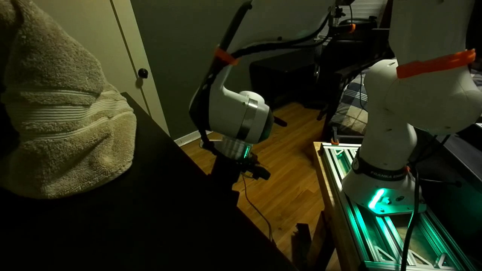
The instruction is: Close the second drawer from the top
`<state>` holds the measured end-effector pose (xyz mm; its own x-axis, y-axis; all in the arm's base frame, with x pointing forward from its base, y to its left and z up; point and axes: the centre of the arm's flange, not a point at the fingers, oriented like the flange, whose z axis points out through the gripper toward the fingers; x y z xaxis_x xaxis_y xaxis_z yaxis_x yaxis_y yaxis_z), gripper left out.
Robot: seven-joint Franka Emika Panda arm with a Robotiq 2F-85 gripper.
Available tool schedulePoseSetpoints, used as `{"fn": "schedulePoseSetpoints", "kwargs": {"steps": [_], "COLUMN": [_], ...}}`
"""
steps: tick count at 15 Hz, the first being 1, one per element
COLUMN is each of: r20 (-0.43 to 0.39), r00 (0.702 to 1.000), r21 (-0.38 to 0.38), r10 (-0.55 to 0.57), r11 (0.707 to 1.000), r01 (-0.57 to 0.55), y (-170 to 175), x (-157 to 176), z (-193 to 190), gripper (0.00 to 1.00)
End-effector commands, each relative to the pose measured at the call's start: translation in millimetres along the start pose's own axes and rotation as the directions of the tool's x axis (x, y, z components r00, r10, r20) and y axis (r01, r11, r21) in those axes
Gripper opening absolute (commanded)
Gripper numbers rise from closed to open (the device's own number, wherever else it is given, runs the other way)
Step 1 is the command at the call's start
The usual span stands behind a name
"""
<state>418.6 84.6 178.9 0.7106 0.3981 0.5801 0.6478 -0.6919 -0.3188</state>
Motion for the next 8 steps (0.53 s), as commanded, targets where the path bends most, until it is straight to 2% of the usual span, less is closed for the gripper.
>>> {"fn": "schedulePoseSetpoints", "kwargs": {"steps": [1, 4, 8], "r20": [0.125, 0.189, 0.241], "r00": [0.992, 0.982, 0.969], "r21": [-0.169, -0.348, -0.549], "r10": [0.014, 0.026, 0.062], "r11": [0.986, 0.936, 0.832], "r01": [0.008, 0.042, 0.084], "y": [2.8, 10.3, 15.8], "x": [35.4, 59.4, 81.8], "z": [-66.7, -112.3, -153.8], "gripper": [1.0, 1.0, 1.0]}}
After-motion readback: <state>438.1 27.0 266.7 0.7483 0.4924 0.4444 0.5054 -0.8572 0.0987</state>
